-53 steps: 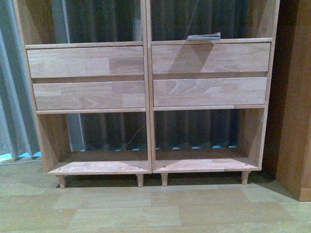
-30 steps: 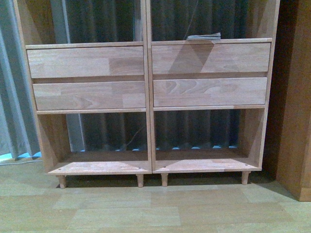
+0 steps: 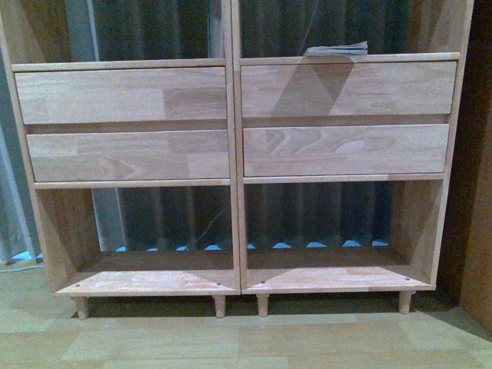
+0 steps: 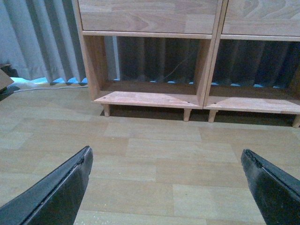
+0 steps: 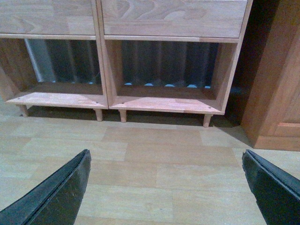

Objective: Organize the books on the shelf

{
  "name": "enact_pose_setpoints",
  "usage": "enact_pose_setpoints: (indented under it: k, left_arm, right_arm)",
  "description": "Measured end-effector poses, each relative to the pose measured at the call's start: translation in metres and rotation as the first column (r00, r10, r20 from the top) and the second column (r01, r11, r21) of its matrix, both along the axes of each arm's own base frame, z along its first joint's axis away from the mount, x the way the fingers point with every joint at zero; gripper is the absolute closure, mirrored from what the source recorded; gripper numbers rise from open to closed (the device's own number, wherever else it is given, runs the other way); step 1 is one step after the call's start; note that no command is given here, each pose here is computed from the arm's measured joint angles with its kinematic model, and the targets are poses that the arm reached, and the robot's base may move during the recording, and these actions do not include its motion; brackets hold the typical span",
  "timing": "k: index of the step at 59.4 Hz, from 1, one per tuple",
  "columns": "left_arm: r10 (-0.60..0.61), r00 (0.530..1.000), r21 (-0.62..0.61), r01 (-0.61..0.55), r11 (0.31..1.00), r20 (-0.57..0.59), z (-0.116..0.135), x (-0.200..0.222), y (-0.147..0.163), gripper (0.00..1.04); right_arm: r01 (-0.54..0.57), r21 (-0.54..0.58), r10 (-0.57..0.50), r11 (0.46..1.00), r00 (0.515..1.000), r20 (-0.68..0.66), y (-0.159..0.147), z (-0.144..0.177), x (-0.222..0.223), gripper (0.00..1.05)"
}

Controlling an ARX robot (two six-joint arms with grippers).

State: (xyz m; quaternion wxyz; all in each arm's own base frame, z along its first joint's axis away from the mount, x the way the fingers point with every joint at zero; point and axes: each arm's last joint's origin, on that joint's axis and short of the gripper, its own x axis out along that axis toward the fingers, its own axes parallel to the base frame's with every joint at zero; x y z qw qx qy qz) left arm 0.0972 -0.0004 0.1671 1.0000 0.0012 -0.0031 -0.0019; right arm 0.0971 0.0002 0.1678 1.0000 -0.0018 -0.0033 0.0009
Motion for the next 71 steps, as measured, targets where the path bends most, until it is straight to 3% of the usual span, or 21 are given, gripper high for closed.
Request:
enact_pose_setpoints:
  k: [71]
  left_arm:
    - [0.000,1.000,0.000,0.000,1.000,0.000,0.0000,0.0000,0.0000,0.07]
  right_arm:
    - [0.000,0.000,0.000,1.000,1.000,0.001,0.0000,0.0000,0.0000,0.07]
